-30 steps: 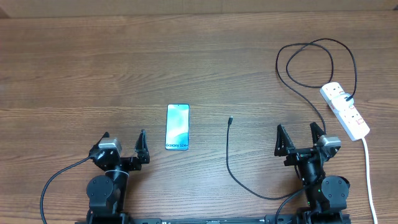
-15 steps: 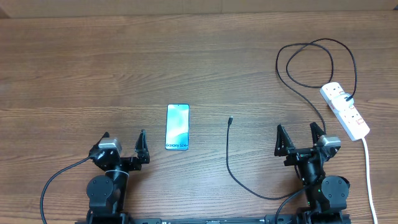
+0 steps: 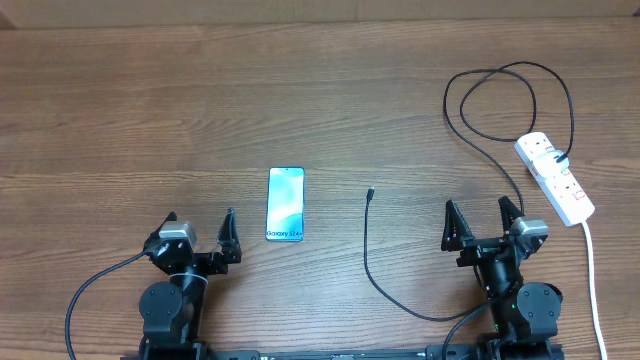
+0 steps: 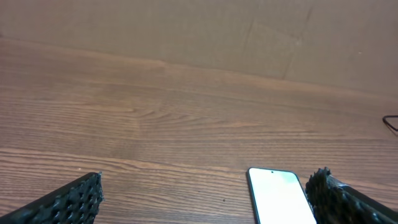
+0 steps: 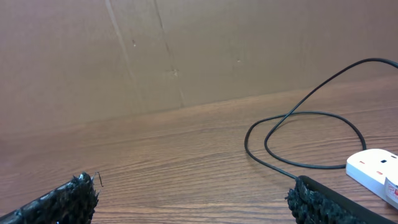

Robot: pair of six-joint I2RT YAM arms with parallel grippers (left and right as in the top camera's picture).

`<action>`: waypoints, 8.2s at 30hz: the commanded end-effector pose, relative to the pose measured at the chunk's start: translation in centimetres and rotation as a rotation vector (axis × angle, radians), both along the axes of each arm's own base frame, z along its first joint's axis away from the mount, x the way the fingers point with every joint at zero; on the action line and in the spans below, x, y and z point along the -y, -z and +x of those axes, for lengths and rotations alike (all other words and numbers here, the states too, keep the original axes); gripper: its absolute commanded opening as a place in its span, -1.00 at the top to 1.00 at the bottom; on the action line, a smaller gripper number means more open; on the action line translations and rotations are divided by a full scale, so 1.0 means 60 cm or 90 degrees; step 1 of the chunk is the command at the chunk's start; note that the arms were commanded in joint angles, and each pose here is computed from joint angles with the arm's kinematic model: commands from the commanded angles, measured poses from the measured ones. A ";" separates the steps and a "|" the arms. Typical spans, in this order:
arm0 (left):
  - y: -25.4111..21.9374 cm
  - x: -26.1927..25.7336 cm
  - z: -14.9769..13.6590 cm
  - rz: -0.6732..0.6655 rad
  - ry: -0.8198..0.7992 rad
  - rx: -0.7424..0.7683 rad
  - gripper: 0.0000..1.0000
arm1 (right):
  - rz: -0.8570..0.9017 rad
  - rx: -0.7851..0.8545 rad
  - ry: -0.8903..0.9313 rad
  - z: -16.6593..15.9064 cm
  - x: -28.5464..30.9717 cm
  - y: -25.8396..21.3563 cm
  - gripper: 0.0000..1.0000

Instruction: Plug charger to phone and switch on socket

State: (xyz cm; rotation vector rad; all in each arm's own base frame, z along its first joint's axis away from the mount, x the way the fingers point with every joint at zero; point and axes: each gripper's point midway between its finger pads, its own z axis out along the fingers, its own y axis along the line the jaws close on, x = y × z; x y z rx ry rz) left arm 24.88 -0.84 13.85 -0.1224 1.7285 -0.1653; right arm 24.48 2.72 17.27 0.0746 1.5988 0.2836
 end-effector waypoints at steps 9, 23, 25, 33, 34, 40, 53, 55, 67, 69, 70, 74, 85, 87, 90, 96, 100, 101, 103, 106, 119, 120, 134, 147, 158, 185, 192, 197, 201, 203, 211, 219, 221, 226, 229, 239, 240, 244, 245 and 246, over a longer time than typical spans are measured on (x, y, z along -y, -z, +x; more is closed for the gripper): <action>-0.002 0.011 -0.005 0.014 0.029 -0.017 -0.99 | -0.003 0.002 0.006 0.000 0.003 0.004 -1.00; -0.119 0.010 -0.027 0.066 0.034 0.033 -1.00 | -0.003 0.002 0.006 0.000 0.003 0.004 -0.99; -0.129 0.010 -0.030 0.066 0.034 0.038 -1.00 | -0.003 0.002 0.006 0.000 0.003 0.004 -0.99; -0.166 0.011 -0.033 0.066 0.037 0.016 -1.00 | -0.003 0.002 0.006 0.000 0.003 0.004 -0.99; -0.171 0.011 -0.031 0.066 0.037 0.011 -1.00 | -0.003 0.002 0.006 0.000 0.003 0.004 -1.00; -0.208 0.012 -0.004 0.065 0.042 -0.027 -0.99 | -0.003 0.002 0.006 0.000 0.003 0.004 -1.00; -0.283 0.045 0.075 0.019 0.094 -0.209 -0.99 | -0.003 0.002 0.006 0.000 0.003 0.004 -1.00; -0.283 0.061 0.086 0.015 0.111 -0.243 -1.00 | -0.003 0.002 0.006 0.000 0.003 0.004 -1.00; -0.182 0.184 0.129 0.056 0.239 -0.422 -1.00 | -0.003 0.002 0.006 0.000 0.003 0.004 -1.00; -0.165 0.192 0.133 0.060 0.245 -0.442 -0.99 | -0.003 0.002 0.006 0.000 0.003 0.004 -1.00; -0.154 0.194 0.134 0.060 0.247 -0.457 -1.00 | -0.003 0.002 0.006 0.000 0.003 0.004 -1.00; -0.112 0.201 0.130 0.057 0.259 -0.521 -1.00 | -0.003 0.002 0.006 0.000 0.003 0.004 -1.00; -0.016 0.192 0.138 0.046 0.144 -0.648 -0.99 | -0.003 0.002 0.006 0.000 0.003 0.004 -1.00; 0.002 0.190 0.140 0.060 0.112 -0.664 -0.99 | -0.003 0.002 0.006 0.000 0.003 0.004 -1.00; 0.037 0.211 0.136 0.095 0.131 -0.696 -1.00 | -0.003 0.002 0.006 0.000 0.003 0.004 -1.00; 0.108 0.221 0.117 0.124 0.096 -0.782 -1.00 | -0.003 0.002 0.006 0.000 0.003 0.004 -1.00; 0.142 0.218 0.109 0.115 0.066 -0.826 -0.99 | -0.003 0.002 0.006 0.000 0.003 0.004 -1.00; 0.149 0.217 0.108 0.116 0.063 -0.833 -1.00 | -0.003 0.002 0.006 0.000 0.003 0.004 -1.00; 0.160 0.215 0.104 0.113 0.050 -0.849 -1.00 | -0.003 0.002 0.006 0.000 0.003 0.004 -1.00; 0.175 0.214 0.099 0.099 0.029 -0.868 -1.00 | -0.003 0.002 0.006 0.000 0.003 0.004 -1.00; 0.222 0.227 0.101 0.094 0.039 -0.897 -1.00 | -0.003 0.002 0.006 0.000 0.003 0.004 -1.00; 0.226 0.228 0.101 0.093 0.042 -0.900 -1.00 | -0.003 0.002 0.006 0.000 0.003 0.004 -1.00; 0.271 0.232 0.079 0.110 0.073 -0.960 -0.86 | -0.003 0.002 0.006 0.000 0.003 0.004 -1.00; 0.272 0.221 0.091 0.157 0.084 -0.938 -0.91 | -0.003 0.002 0.006 0.000 0.003 0.004 -1.00; 0.272 0.215 0.103 0.169 0.071 -0.918 -0.90 | -0.003 0.002 0.006 0.000 0.003 0.004 -1.00; 0.287 0.197 0.086 0.143 0.035 -0.941 -0.63 | -0.003 0.002 0.006 0.000 0.003 0.004 -1.00; 0.297 0.194 0.081 0.135 0.025 -0.941 -0.40 | -0.003 0.002 0.006 0.000 0.003 0.004 -1.00; 0.297 0.195 0.083 0.129 0.021 -0.937 -0.36 | -0.003 0.002 0.006 0.000 0.003 0.004 -1.00; 0.297 0.195 0.083 0.126 0.018 -0.938 -0.23 | -0.003 0.002 0.006 0.000 0.003 0.004 -1.00; 0.297 0.195 0.083 0.126 0.018 -0.938 -0.22 | -0.003 0.002 0.006 0.000 0.003 0.004 -1.00; 0.295 0.199 0.079 0.119 0.024 -0.948 -0.21 | -0.003 0.002 0.006 0.000 0.003 0.004 -1.00; 0.267 0.207 0.092 0.116 0.026 -0.953 -0.18 | -0.003 0.002 0.006 0.000 0.003 0.004 -1.00; 0.255 0.210 0.098 0.115 0.026 -0.952 -0.16 | -0.003 0.002 0.006 0.000 0.003 0.004 -0.99; 0.222 0.227 0.114 0.096 0.041 -0.952 -0.15 | -0.003 0.002 0.006 0.000 0.003 0.004 -1.00; 0.201 0.235 0.122 0.089 0.047 -0.952 -0.15 | -0.003 0.002 0.006 0.000 0.003 0.004 -1.00; 0.149 0.254 0.127 0.064 0.068 -0.968 -0.15 | -0.003 0.002 0.006 0.000 0.003 0.004 -1.00; 0.144 0.253 0.126 0.065 0.066 -0.971 -0.15 | -0.003 0.002 0.006 0.000 0.003 0.004 -1.00; 0.125 0.253 0.121 0.064 0.067 -0.984 -0.15 | -0.003 0.002 0.006 0.000 0.003 0.004 -1.00; 0.119 0.254 0.120 0.063 0.067 -0.987 -0.15 | -0.003 0.002 0.006 0.000 0.003 0.004 -1.00; 0.115 0.254 0.119 0.064 0.067 -0.989 -0.15 | -0.003 0.002 0.006 0.000 0.003 0.004 -1.00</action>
